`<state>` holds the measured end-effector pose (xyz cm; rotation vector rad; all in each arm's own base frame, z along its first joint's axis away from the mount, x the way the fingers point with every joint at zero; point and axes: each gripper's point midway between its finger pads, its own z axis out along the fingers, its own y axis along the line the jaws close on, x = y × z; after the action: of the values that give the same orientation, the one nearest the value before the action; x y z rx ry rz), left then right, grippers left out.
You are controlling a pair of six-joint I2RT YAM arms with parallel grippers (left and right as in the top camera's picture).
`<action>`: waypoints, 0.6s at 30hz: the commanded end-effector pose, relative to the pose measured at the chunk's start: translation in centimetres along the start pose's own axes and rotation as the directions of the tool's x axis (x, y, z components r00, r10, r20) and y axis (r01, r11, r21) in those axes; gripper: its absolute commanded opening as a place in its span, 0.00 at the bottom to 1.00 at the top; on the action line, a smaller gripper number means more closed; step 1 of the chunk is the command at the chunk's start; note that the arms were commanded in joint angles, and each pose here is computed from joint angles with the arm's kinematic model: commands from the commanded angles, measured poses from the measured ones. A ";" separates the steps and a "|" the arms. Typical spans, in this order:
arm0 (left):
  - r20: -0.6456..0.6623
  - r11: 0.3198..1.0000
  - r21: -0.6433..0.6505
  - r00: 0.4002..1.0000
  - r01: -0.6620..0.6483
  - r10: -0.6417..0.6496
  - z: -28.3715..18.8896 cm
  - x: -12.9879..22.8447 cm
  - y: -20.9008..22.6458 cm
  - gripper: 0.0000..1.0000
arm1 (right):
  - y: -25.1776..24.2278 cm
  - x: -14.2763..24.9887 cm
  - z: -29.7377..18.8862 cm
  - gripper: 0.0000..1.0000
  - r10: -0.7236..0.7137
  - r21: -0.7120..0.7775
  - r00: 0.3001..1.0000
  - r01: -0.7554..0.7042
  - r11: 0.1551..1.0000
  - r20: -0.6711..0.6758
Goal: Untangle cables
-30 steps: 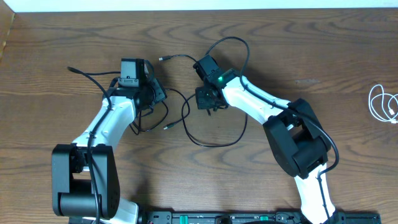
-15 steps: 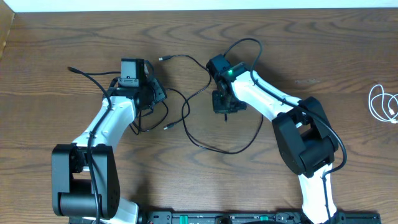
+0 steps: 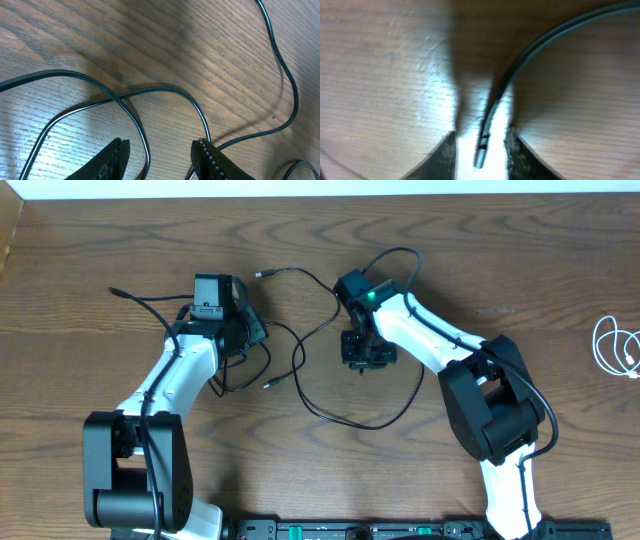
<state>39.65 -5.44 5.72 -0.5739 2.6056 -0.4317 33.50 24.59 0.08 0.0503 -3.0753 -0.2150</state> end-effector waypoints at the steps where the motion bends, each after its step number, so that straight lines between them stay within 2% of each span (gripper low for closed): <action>1: 0.014 1.000 -0.008 1.000 0.002 -0.001 -0.3 -0.5 0.0 0.45 | 0.2 1.5 1.4 0.16 -0.002 -0.011 0.998 0.001 1.000 -0.067; 3: 0.014 1.000 -0.008 1.000 0.002 -0.001 -0.3 -0.5 0.0 0.45 | 0.1 1.7 1.4 0.03 -0.001 -0.006 0.997 0.001 1.000 -0.071; 4: 0.014 1.000 -0.008 1.000 0.002 -0.001 -0.3 -0.5 0.0 0.45 | 0.1 1.7 1.4 0.01 0.000 -0.007 0.997 -0.001 1.000 -0.074; 7: 0.014 1.000 -0.008 1.000 0.002 -0.001 -0.3 -0.5 0.0 0.45 | 0.3 1.6 0.6 0.01 0.005 -0.031 0.996 -0.008 0.999 -0.092; 10: 0.014 1.000 -0.008 1.000 0.002 -0.001 -0.3 -0.5 0.0 0.45 | 2.2 1.4 -0.8 0.01 -0.086 -0.153 0.990 0.069 0.986 -0.111; 15: 0.014 1.000 -0.008 1.000 0.002 -0.001 -0.3 -0.5 0.0 0.45 | 5.9 2.1 -2.9 0.10 -0.248 -0.364 0.963 0.194 0.911 -0.108; 18: 0.014 1.000 -0.008 1.000 0.002 -0.001 -0.3 -0.5 0.0 0.45 | 6.7 2.4 -3.3 0.18 -0.312 -0.404 0.946 0.253 0.879 -0.088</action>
<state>39.65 -5.44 5.72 -0.5739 2.6056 -0.4317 31.84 28.88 3.23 0.3130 -2.8784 -0.6275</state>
